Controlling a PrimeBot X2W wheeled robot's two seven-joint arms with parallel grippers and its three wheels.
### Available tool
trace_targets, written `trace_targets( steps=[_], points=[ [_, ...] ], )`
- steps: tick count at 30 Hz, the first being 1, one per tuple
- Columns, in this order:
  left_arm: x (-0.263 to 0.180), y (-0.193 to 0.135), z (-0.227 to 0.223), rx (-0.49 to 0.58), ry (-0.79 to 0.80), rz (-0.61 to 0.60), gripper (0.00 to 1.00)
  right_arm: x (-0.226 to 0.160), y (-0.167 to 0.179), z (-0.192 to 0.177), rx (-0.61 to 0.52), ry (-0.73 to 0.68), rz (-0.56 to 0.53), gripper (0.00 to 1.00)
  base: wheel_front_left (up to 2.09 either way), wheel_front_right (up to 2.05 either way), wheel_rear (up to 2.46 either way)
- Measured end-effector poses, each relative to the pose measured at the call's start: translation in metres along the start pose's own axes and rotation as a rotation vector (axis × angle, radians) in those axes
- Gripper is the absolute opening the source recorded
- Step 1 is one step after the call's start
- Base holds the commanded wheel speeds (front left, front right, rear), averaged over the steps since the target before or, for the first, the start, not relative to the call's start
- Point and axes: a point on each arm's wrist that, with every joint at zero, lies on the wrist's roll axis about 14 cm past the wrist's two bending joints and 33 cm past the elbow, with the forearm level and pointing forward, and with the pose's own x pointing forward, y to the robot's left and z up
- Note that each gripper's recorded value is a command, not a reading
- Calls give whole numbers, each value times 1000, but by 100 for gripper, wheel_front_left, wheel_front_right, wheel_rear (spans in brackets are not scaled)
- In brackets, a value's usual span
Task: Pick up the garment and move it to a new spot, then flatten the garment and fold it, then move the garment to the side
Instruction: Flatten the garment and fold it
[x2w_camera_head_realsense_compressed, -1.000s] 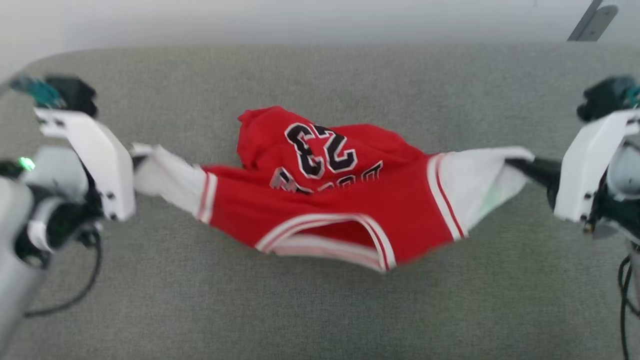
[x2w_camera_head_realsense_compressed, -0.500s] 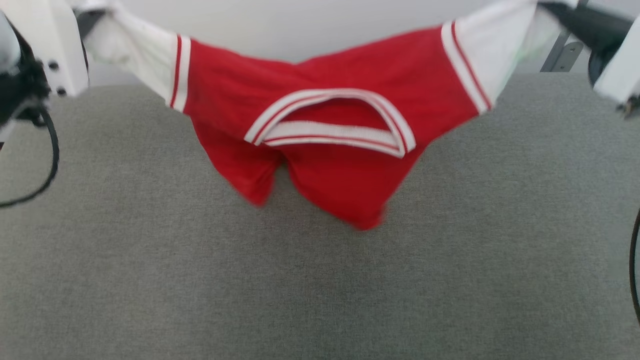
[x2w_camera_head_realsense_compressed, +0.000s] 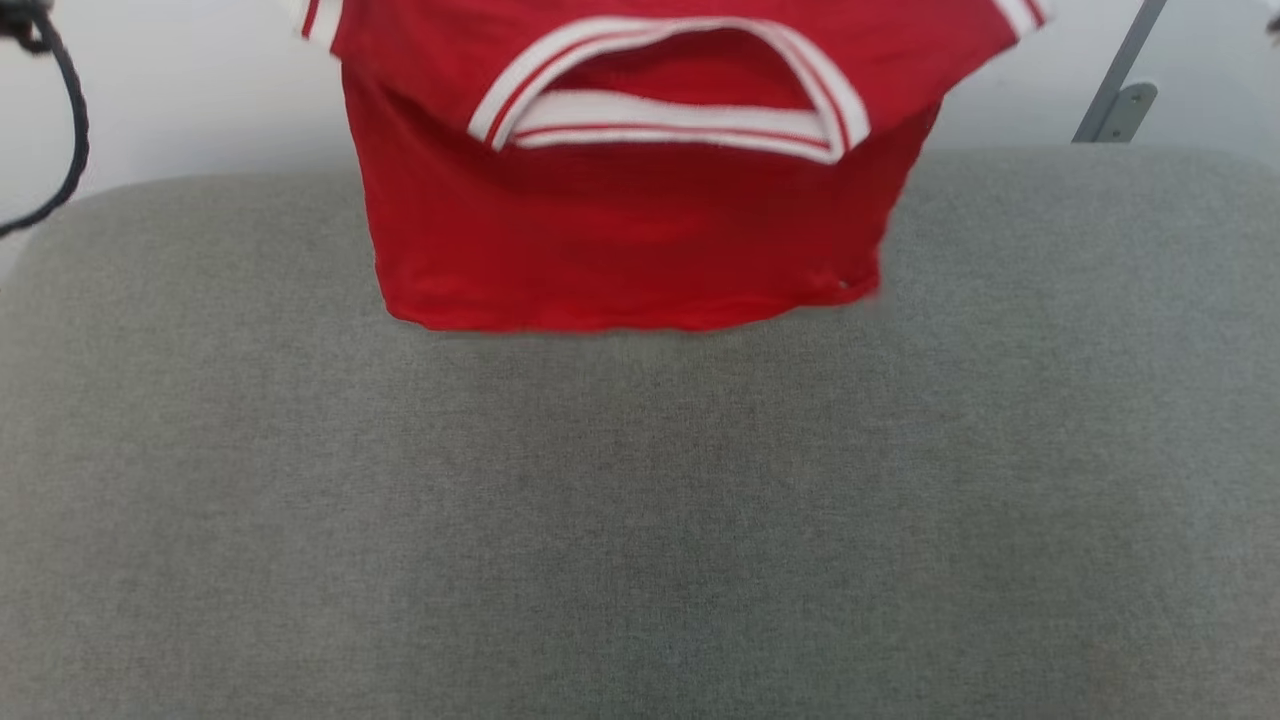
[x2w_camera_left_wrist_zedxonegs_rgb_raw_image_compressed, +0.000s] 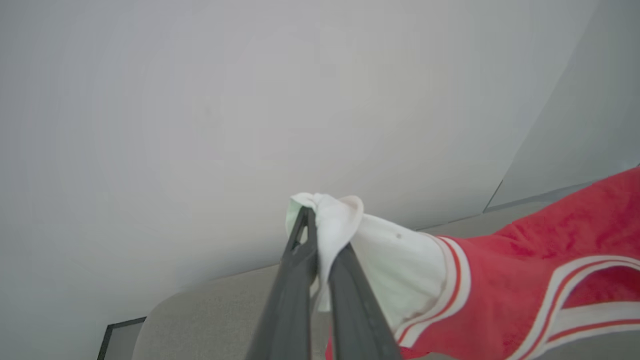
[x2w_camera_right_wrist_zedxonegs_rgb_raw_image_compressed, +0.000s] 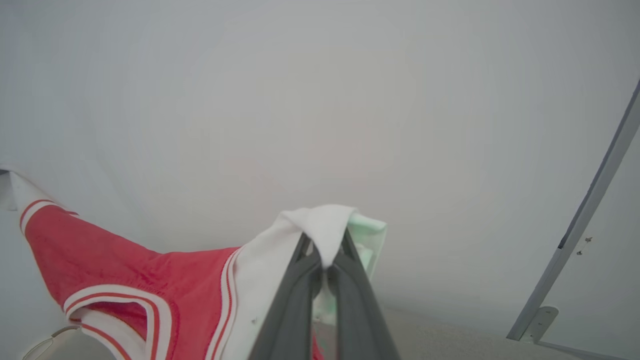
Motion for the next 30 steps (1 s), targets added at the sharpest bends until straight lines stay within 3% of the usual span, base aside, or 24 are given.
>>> trace_targets(
  steps=[14, 22, 24, 30],
  points=[
    [81, 1, 16, 33, -202, -7, 0, 81, -38, -2, -166, -195, -117, 0, 0, 0, 0],
    [109, 8, 54, 123, -554, 26, 0, 124, -46, 2, -402, -407, -130, 0, 0, 0, 0],
    [123, 13, 34, 114, -558, 30, 0, 139, -49, -20, -449, -379, -122, 0, 0, 0, 0],
    [144, 42, -59, 74, -346, 92, 0, 158, -55, -98, -360, -188, -114, 0, 0, 0, 0]
  ],
)
